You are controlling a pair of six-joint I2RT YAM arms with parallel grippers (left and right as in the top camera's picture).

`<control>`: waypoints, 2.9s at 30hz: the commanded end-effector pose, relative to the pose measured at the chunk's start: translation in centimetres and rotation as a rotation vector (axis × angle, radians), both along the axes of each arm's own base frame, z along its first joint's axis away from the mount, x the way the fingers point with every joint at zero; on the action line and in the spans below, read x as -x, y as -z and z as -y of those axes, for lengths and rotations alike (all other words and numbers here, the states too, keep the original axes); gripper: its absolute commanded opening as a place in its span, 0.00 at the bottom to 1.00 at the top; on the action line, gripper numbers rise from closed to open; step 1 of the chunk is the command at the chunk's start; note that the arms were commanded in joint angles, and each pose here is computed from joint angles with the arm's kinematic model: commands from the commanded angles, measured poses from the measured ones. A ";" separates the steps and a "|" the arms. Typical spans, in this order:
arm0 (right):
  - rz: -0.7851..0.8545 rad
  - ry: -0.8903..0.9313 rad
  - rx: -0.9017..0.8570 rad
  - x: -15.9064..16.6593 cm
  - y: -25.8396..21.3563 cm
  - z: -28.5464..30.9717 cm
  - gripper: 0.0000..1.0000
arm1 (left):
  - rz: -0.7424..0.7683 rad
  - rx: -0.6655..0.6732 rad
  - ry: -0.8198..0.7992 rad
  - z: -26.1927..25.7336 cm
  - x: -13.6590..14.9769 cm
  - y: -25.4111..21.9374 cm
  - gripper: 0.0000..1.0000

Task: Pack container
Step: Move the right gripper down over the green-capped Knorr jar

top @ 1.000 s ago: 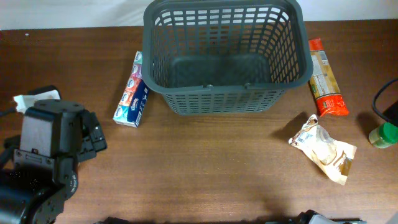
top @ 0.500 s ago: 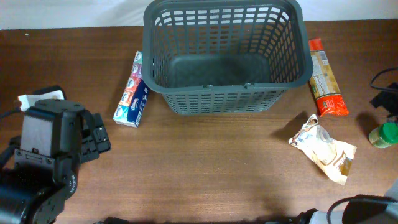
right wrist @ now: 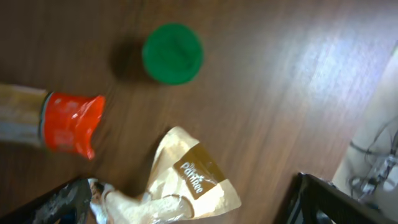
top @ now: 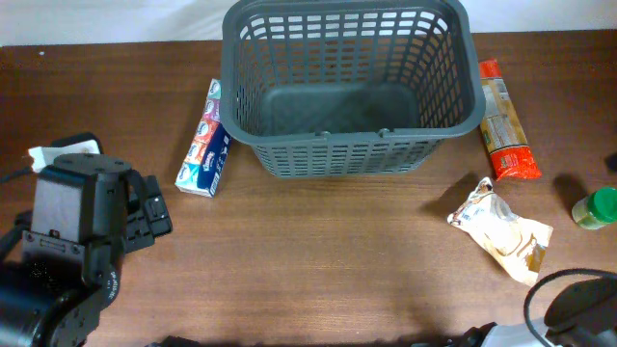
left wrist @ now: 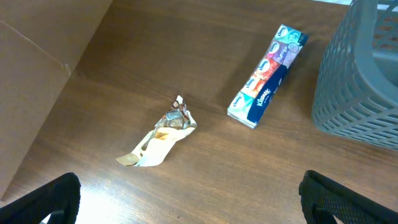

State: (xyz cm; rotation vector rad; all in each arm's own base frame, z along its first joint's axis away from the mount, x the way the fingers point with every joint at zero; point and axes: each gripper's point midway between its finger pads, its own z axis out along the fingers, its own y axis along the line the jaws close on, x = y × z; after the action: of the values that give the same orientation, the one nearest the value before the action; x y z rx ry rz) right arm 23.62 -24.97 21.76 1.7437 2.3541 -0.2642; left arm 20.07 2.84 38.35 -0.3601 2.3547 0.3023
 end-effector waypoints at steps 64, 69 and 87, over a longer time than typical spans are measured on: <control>-0.112 0.252 -0.171 -2.1 14.7 6.3 0.99 | -0.005 0.008 -0.005 0.0 0.0 0.2 0.99; -0.130 0.248 -0.213 -2.3 16.4 5.9 0.99 | -0.005 0.008 -0.005 0.0 0.0 0.2 1.00; -0.137 0.221 -0.226 -2.4 17.0 5.9 0.99 | -0.005 0.008 -0.005 0.0 0.0 0.2 1.00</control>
State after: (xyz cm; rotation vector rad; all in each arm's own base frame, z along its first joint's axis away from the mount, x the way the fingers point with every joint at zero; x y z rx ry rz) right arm 26.72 -30.76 4.94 2.1544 2.3478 -0.1237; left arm 20.07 2.83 38.34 -0.3599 2.3549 0.3018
